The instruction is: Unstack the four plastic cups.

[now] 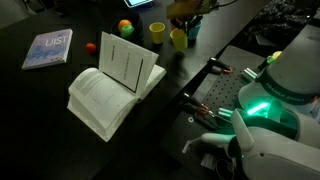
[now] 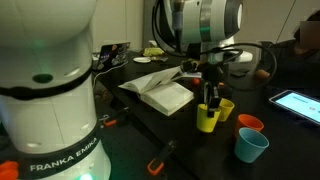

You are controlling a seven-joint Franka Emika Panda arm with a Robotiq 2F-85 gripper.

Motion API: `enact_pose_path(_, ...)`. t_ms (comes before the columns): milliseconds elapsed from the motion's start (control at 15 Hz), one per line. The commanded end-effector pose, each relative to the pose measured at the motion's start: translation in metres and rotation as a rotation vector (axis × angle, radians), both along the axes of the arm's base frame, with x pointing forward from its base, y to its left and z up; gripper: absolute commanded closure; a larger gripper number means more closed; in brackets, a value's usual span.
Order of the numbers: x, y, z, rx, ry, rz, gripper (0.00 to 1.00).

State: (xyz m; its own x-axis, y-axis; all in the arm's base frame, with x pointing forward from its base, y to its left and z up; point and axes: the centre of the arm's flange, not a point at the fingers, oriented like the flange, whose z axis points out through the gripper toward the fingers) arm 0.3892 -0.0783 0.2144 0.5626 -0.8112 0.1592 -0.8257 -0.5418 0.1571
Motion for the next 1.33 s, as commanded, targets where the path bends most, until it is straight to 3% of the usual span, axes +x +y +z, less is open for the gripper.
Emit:
enact_pose_path(0,0.001,0.003,-0.021,0.021,-0.039,-0.021,0.99)
enact_pose_path(67,0.001,0.004,-0.023,0.027,-0.041,-0.024,0.98)
enact_pose_path(133,0.001,0.005,-0.025,0.029,-0.040,-0.022,0.73)
enact_pose_path(333,0.000,0.004,-0.031,0.035,-0.038,-0.030,0.56)
enact_pose_path(800,0.019,0.005,-0.005,0.049,-0.012,-0.099,0.03)
enact_pose_path(1267,0.069,0.030,0.057,0.112,0.050,-0.073,0.00)
